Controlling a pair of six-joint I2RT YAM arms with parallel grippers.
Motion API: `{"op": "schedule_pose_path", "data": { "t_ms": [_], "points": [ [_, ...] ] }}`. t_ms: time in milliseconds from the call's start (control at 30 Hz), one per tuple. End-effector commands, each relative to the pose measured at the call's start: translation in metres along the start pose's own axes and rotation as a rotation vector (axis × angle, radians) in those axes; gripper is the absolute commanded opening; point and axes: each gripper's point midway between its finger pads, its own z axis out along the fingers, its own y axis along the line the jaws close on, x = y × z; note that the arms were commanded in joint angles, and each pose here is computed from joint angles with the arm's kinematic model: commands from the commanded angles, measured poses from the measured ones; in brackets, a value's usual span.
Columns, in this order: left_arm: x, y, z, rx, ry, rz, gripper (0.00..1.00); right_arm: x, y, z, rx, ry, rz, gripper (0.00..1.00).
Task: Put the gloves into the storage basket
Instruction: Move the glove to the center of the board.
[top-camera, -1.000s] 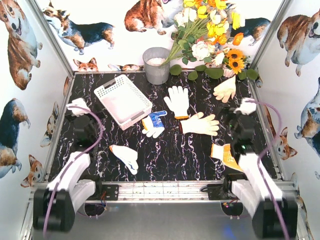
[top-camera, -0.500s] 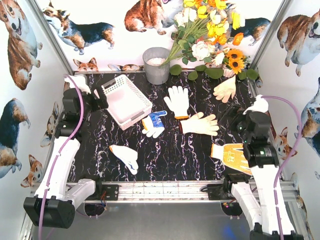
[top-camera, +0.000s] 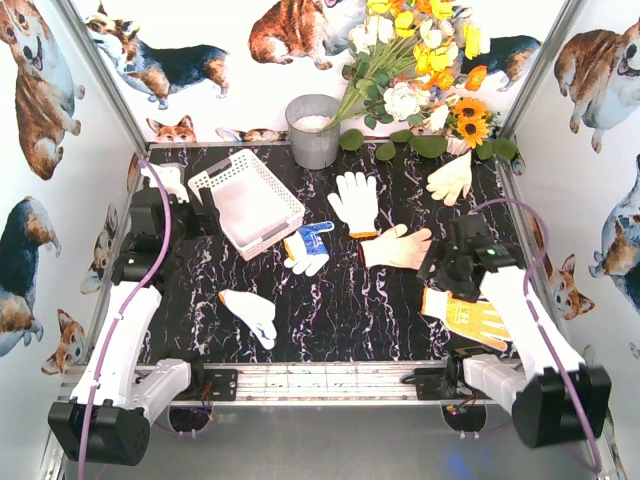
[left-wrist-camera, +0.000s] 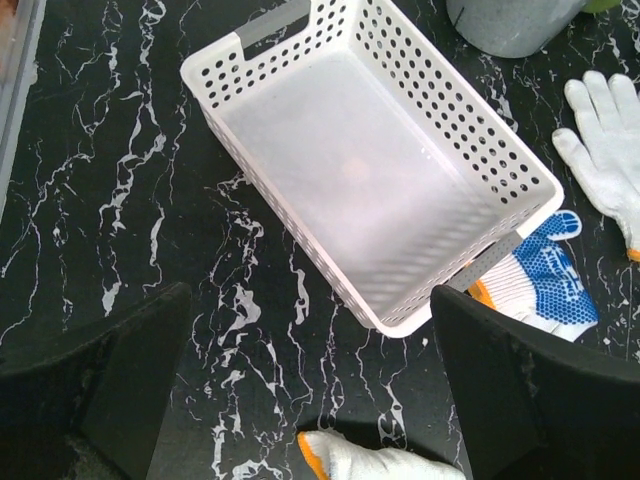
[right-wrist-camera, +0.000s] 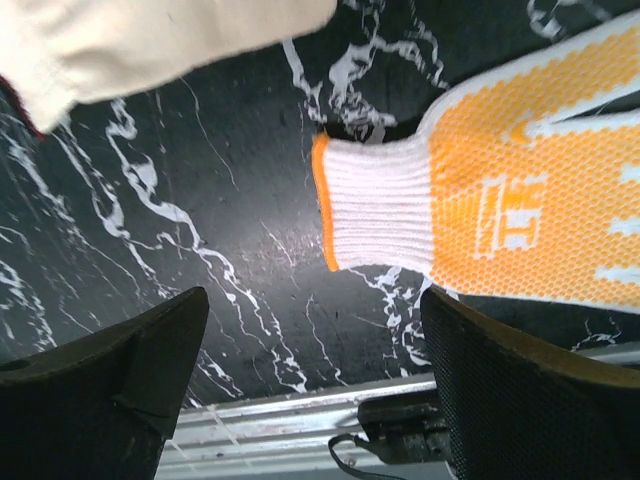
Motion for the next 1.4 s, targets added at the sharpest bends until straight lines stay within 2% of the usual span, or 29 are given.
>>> {"op": "schedule_pose_path", "data": {
  "t_ms": [0, 267, 533, 700, 900, 1267, 1367],
  "points": [
    [0.003, -0.001, 0.003, 0.010, 0.002, 0.018, 1.00, 0.011, 0.001, 0.007, 0.056, 0.058, 0.018, 0.87],
    [0.016, 0.005, 0.012, -0.016, 0.075, 0.039, 1.00, 0.028, 0.002, 0.036, 0.046, 0.114, 0.012, 0.69],
    [0.022, 0.004, 0.013, -0.004, 0.078, 0.041, 1.00, 0.043, 0.004, 0.057, 0.036, 0.201, -0.009, 0.65],
    [0.023, 0.000, 0.013, 0.013, 0.089, 0.035, 1.00, 0.040, 0.001, 0.065, 0.057, 0.200, -0.030, 0.65],
    [0.028, -0.008, 0.016, 0.058, 0.106, 0.014, 1.00, 0.036, -0.006, 0.070, 0.118, 0.209, -0.053, 0.56],
    [0.034, -0.011, 0.021, 0.072, 0.129, -0.003, 1.00, 0.052, -0.009, 0.077, 0.166, 0.248, -0.094, 0.50],
    [0.034, -0.010, 0.021, 0.063, 0.132, 0.000, 1.00, 0.059, -0.004, 0.077, 0.158, 0.247, -0.122, 0.41]
  ]
}}
